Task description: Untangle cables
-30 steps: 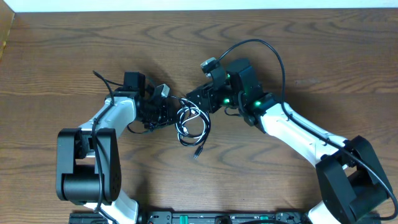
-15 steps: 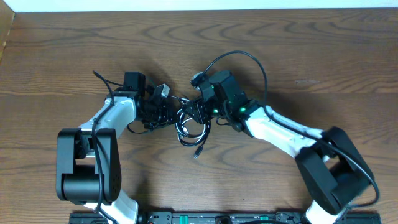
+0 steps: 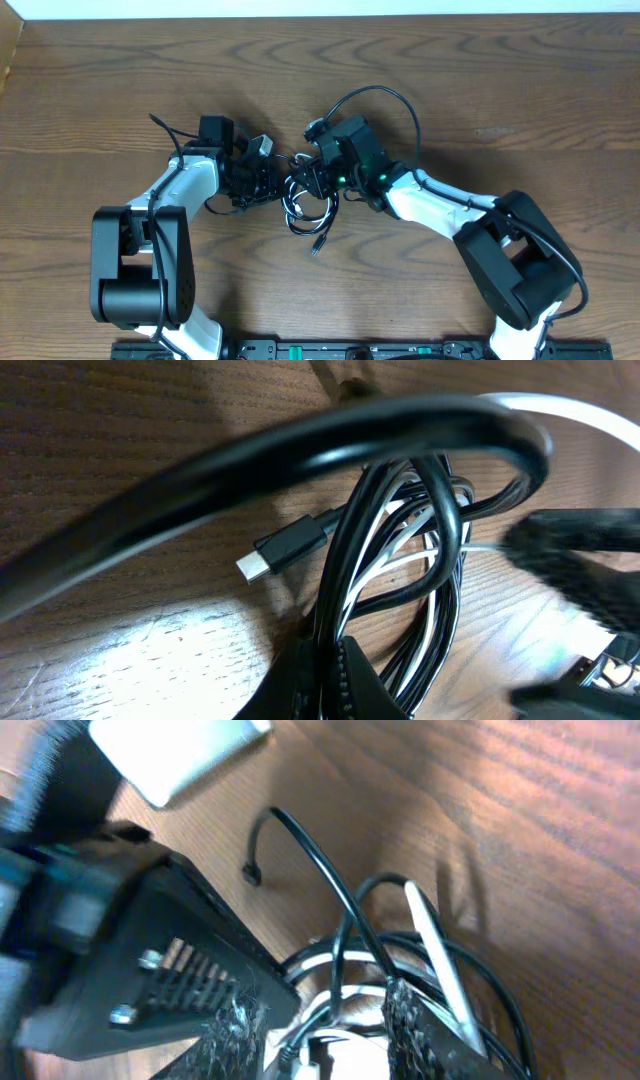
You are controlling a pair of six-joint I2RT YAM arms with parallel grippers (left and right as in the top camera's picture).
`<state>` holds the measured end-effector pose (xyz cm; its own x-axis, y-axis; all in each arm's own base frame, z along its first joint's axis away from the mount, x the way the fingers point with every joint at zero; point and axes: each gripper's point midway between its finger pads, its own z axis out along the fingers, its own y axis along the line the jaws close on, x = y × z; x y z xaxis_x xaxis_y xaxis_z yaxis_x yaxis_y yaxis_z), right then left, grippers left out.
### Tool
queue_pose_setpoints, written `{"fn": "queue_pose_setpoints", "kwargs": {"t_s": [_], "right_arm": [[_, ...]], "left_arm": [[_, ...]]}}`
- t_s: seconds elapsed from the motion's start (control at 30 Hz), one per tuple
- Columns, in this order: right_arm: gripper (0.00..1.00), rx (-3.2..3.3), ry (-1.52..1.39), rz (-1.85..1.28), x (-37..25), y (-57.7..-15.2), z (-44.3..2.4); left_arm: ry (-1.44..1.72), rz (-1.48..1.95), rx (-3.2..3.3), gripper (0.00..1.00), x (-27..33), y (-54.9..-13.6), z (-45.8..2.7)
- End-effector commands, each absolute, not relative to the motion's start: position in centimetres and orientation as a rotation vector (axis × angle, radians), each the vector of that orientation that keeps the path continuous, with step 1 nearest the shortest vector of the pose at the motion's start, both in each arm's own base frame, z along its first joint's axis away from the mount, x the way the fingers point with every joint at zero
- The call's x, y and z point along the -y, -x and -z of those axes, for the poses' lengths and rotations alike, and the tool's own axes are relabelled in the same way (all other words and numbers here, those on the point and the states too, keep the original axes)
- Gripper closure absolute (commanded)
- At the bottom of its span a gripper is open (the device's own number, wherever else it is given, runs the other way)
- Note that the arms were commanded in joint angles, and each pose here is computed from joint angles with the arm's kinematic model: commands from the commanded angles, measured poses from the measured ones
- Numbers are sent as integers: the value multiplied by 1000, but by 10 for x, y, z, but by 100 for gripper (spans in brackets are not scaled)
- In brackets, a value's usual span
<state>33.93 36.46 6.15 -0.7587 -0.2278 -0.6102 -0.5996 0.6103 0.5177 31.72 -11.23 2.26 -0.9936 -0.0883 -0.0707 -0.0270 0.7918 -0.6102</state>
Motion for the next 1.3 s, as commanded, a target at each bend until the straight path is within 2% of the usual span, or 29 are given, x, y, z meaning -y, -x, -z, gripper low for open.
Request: {"fn": "queue_pose_setpoints", "kwargs": {"t_s": [0.0,0.23,0.87,1.0,1.13,1.27], "right_arm": [[66,-2366,673,-999,-370,-337,-44],[70,-2315,674,-1011,-376,-345,-42],[73,-2306,668,-960,-386,-343,-34],[72,-2270,665,-1014,-387,-346,-47],[64,-2265,646,-1106,-382,-348,-60],[63,-2311,585,-1170,-378,-347,-60]], "left_arm": [[119,965,-2907,92,109,-313,-16],[119,965,-2906,92,109,-313,-16],[118,964,-2904,92,109,-314,-16],[118,951,-2907,93,108,-314,-15],[122,931,-2915,92,106,-313,-14],[122,933,-2915,93,106,-313,-14]]}}
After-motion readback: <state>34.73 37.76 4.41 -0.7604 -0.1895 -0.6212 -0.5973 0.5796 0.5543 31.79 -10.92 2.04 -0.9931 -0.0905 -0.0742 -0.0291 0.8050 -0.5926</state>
